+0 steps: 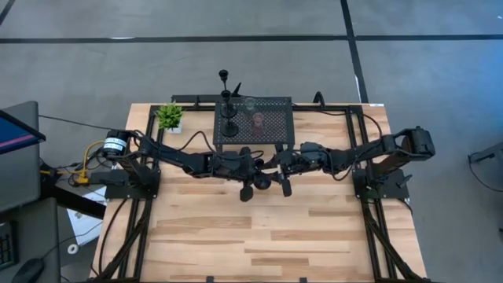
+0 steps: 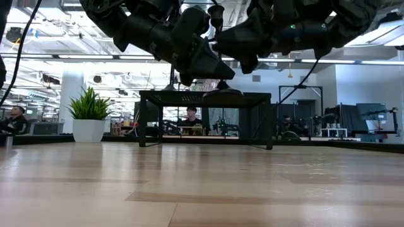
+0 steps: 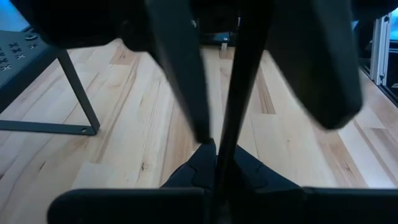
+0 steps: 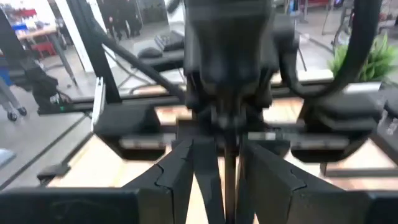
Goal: Pick & Place candle stick holders
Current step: Put the black candle holder on the shelf
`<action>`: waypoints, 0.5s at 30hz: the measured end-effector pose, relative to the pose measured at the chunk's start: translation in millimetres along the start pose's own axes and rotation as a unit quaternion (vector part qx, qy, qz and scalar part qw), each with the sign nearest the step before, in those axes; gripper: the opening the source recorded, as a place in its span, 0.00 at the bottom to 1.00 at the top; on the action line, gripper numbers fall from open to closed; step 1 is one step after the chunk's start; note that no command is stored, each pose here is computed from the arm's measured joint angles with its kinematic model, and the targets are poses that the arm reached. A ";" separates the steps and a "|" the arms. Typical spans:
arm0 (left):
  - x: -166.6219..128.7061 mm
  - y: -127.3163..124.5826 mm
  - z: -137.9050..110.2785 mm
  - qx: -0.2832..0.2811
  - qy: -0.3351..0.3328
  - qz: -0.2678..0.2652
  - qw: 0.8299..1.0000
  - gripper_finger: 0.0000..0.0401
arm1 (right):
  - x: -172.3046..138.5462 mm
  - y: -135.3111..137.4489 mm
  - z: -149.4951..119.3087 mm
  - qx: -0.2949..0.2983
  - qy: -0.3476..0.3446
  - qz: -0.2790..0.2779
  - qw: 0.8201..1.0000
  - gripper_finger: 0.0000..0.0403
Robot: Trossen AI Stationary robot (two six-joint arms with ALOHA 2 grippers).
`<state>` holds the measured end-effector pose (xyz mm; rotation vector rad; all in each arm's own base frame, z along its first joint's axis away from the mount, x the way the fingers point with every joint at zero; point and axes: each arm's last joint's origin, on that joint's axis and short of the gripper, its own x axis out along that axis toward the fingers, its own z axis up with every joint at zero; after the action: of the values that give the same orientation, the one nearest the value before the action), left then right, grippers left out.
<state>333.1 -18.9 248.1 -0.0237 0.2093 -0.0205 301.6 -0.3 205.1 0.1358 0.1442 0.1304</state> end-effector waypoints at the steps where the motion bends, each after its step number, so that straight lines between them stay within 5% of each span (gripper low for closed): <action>1: 0.0 -0.2 0.0 0.000 0.000 0.000 1.000 0.03 | 1.9 -0.4 0.1 0.000 0.000 0.000 1.000 0.32; 8: -0.1 -2.7 -0.1 0.001 0.000 -0.012 1.000 0.03 | 4.9 -1.5 9.1 -0.003 -0.016 -0.001 1.000 0.30; 15: -0.1 -2.7 -0.1 0.002 0.000 -0.015 1.000 0.03 | 5.1 -0.8 8.5 -0.003 -0.013 0.001 1.000 0.16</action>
<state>333.0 -21.6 248.1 -0.0237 0.2096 -0.0509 308.0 -1.4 212.6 0.1312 0.1172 0.1300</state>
